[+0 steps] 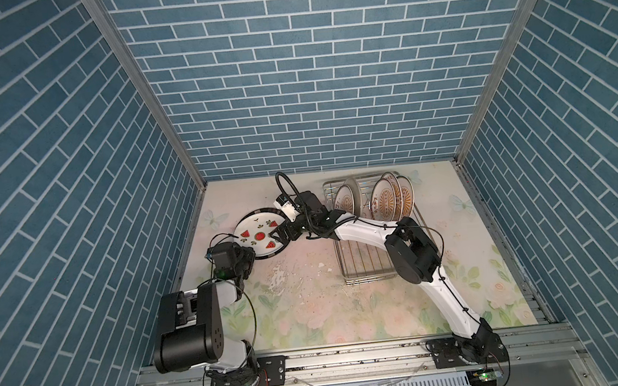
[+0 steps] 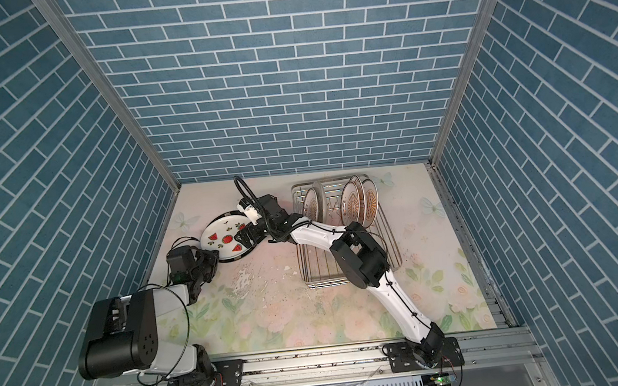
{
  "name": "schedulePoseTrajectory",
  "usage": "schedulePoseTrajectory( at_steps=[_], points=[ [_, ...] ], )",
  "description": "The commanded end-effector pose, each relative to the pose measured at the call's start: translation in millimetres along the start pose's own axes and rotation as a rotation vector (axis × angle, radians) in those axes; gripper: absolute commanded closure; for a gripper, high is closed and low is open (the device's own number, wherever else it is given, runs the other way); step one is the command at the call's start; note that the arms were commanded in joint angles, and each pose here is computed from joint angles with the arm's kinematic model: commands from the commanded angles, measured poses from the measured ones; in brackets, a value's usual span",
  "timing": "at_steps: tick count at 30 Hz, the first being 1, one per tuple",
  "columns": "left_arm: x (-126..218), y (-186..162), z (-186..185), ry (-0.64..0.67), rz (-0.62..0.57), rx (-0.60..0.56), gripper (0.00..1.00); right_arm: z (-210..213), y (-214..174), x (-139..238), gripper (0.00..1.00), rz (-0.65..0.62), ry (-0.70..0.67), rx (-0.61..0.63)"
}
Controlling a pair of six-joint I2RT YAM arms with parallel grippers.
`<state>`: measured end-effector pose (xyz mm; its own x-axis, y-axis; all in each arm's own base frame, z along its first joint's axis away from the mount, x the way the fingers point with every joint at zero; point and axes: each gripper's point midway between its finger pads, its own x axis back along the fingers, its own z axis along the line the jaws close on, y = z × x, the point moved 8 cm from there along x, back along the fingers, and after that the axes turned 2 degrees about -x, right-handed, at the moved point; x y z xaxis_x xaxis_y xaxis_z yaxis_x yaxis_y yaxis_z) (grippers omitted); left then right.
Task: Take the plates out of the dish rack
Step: 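Lower the watermelon plate flat onto the dark-rimmed plate with the left gripper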
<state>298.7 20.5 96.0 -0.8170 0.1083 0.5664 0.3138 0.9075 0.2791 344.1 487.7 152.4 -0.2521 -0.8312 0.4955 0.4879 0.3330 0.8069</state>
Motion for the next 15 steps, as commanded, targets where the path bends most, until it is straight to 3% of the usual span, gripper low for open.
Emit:
schedulePoseTrajectory(
  at_steps=[1, 2, 7, 10, 15],
  points=[
    [-1.1, 8.8, -14.1, -0.046, -0.017, -0.028, 0.72, 9.5, 8.8, 7.9, 0.01, -0.026, 0.015, -0.009],
    [-1.2, 8.7, -13.6, -0.041, -0.016, -0.027, 0.66, 9.7, 9.1, 8.1, 0.01, -0.027, 0.015, -0.009],
    [0.2, 10.2, -15.2, -0.034, -0.023, -0.037, 0.64, 9.2, 8.3, 7.6, 0.01, -0.025, 0.013, -0.010],
    [1.8, 11.7, -16.7, -0.016, -0.025, -0.042, 0.53, 8.9, 8.1, 7.3, 0.01, -0.024, 0.013, -0.009],
    [5.8, 16.0, -20.4, 0.050, -0.023, -0.066, 0.52, 7.6, 7.1, 5.1, 0.01, -0.021, 0.013, -0.012]
  ],
)
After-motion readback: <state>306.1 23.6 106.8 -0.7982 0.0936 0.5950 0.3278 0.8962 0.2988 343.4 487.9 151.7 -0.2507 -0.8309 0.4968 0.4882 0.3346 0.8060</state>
